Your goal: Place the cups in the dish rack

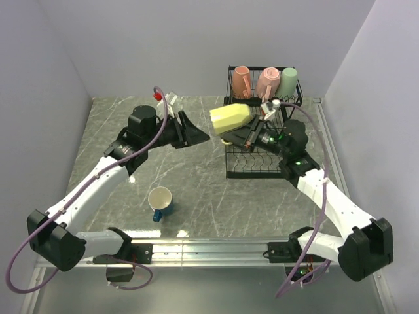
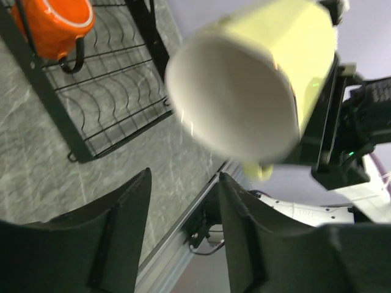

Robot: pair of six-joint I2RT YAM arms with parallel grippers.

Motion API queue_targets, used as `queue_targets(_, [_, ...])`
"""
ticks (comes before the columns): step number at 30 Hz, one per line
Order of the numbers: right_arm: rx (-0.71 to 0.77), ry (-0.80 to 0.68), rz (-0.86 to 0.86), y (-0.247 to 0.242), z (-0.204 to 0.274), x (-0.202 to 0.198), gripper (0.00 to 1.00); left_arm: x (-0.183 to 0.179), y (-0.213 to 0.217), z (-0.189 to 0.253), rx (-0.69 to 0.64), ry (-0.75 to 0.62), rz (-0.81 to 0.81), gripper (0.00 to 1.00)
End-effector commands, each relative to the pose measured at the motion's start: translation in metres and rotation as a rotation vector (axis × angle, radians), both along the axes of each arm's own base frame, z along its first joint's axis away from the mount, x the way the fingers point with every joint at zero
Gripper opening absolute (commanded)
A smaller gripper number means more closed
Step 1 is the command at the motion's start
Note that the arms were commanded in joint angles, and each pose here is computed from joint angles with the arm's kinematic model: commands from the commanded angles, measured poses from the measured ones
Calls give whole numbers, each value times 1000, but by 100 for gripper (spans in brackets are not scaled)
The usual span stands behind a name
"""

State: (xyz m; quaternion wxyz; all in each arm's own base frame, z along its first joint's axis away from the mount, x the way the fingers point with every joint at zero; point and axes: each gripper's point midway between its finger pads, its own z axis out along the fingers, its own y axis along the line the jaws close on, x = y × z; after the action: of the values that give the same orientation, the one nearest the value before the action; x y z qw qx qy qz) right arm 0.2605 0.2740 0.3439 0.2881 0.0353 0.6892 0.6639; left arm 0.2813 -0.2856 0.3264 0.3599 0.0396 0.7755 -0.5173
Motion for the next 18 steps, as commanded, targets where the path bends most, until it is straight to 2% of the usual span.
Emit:
queue_targets(1, [-16, -215, -139, -34, 39, 2, 0, -17, 10, 5, 47, -56, -19, 54])
queue_targets(3, [-74, -212, -216, -54, 28, 14, 0, -19, 17, -2, 73, -47, 7, 55])
queue_targets(7, [-335, -201, -365, -89, -15, 24, 0, -20, 33, -15, 133, -37, 64, 55])
queue_targets(13, [-644, -75, -590, -140, -86, 46, 0, -17, 49, -36, 234, -9, 122, 54])
queue_targets(18, [-822, 21, -736, -176, -126, 63, 0, -11, 49, -40, 263, -3, 121, 53])
